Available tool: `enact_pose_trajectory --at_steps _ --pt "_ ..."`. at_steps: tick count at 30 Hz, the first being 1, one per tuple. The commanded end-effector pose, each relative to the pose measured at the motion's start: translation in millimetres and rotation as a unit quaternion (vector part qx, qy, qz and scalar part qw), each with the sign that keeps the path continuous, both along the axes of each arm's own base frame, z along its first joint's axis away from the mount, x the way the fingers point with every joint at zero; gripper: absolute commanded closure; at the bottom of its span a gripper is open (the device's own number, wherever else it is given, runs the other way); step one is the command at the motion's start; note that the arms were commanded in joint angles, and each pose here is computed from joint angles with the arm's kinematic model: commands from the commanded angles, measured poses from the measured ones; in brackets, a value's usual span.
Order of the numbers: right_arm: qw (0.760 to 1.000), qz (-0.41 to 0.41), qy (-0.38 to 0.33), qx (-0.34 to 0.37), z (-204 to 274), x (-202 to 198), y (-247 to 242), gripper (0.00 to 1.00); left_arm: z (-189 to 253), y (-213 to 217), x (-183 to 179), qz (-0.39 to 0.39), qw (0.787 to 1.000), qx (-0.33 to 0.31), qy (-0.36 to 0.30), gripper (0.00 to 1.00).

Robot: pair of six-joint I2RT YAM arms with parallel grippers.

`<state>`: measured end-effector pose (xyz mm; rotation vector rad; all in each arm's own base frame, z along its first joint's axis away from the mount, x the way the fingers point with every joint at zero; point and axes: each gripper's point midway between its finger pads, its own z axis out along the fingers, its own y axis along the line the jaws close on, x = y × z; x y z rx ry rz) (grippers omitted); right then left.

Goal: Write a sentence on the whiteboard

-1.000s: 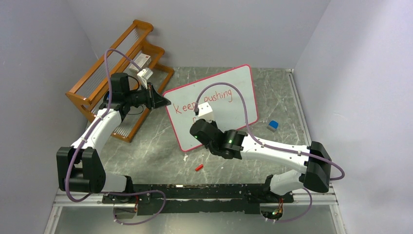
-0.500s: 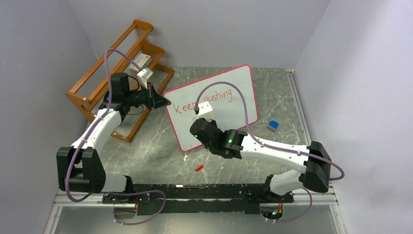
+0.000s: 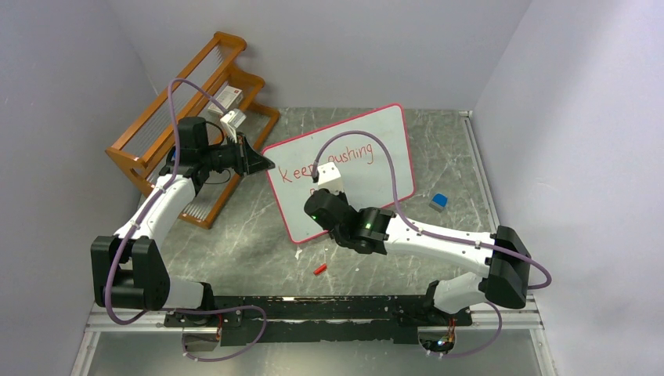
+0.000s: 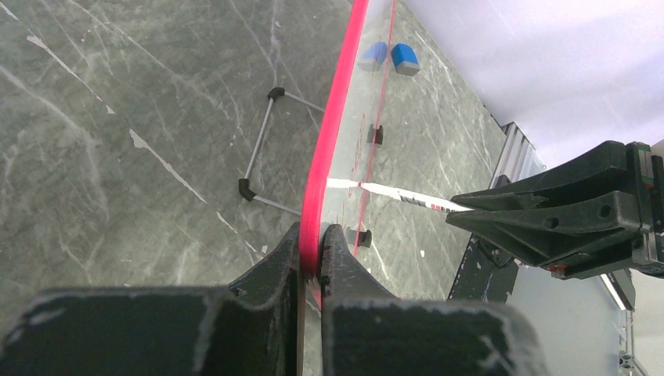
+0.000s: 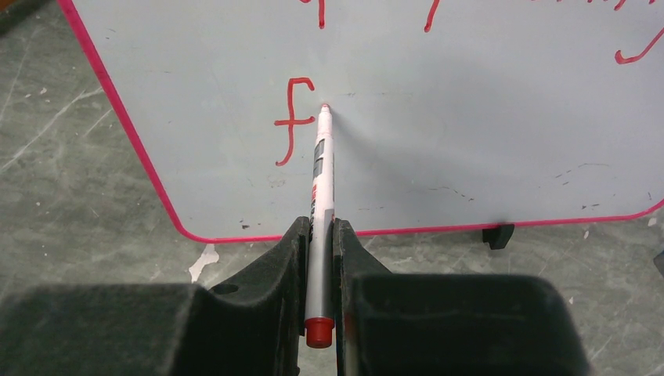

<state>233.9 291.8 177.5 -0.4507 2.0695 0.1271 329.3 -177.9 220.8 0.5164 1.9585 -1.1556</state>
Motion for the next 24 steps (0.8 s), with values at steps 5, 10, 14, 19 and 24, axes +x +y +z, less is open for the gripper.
enact_pose_trajectory --at_steps 5,10,14,19,24 --pt "1.0 0.009 0.015 -0.004 -8.4 -2.2 2.3 1.0 -35.0 7.3 7.3 0.025 0.998 0.061 0.005 0.95" --pt "1.0 0.009 0.025 -0.012 -14.7 -5.5 -1.3 1.0 -35.0 7.5 7.7 0.025 0.998 0.061 0.005 0.95" --pt "0.999 0.007 0.028 -0.02 -18.2 -6.7 -4.9 1.0 -35.1 7.5 7.6 0.025 0.998 0.061 0.005 0.95" --pt "0.999 0.002 0.028 -0.027 -20.3 -7.2 -9.5 1.0 -35.1 7.6 7.8 0.026 0.998 0.062 0.005 0.95" --pt "0.999 -0.007 0.026 -0.036 -21.6 -6.1 -14.8 1.0 -34.9 7.6 7.3 0.025 0.998 0.062 0.005 0.95"
